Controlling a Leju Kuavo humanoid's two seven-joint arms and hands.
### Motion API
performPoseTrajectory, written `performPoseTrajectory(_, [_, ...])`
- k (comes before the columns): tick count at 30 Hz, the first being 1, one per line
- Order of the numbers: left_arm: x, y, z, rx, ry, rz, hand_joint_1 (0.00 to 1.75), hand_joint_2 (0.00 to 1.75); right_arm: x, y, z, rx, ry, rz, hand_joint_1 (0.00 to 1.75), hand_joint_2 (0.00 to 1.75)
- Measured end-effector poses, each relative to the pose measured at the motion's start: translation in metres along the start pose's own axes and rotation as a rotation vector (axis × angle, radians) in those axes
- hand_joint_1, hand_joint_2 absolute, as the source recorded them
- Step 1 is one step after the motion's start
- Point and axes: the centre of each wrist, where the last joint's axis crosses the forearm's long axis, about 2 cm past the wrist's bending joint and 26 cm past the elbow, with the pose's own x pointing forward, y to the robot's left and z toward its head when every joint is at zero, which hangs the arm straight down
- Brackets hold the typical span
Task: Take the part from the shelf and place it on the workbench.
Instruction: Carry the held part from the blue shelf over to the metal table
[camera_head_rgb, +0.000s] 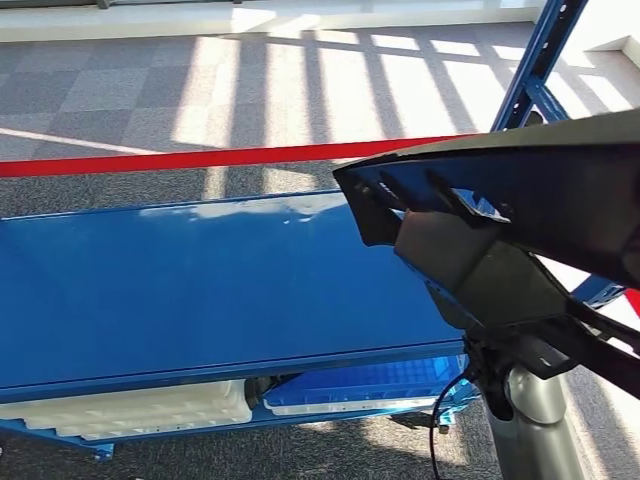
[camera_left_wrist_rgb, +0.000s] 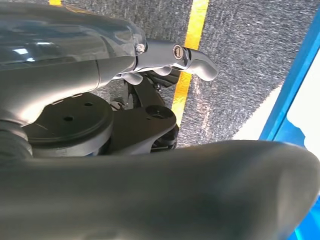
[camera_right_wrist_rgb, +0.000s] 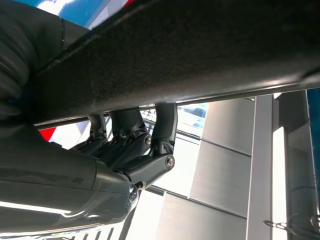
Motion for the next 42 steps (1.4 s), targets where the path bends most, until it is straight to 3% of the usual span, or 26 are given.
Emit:
performPoseTrajectory(29, [-0.001, 0.004, 0.001, 0.014, 0.021, -0.019, 0.0, 1.75, -0.003, 0.012, 0.007, 0.046, 0.022, -0.057, 1.75, 1.75])
performPoseTrajectory(42, [-0.002, 0.002, 0.001, 0.01, 0.024, -0.028, 0.0, 1.75, -0.008, 0.013, 0.023, 0.001, 0.071, -0.089, 1.75, 1.75])
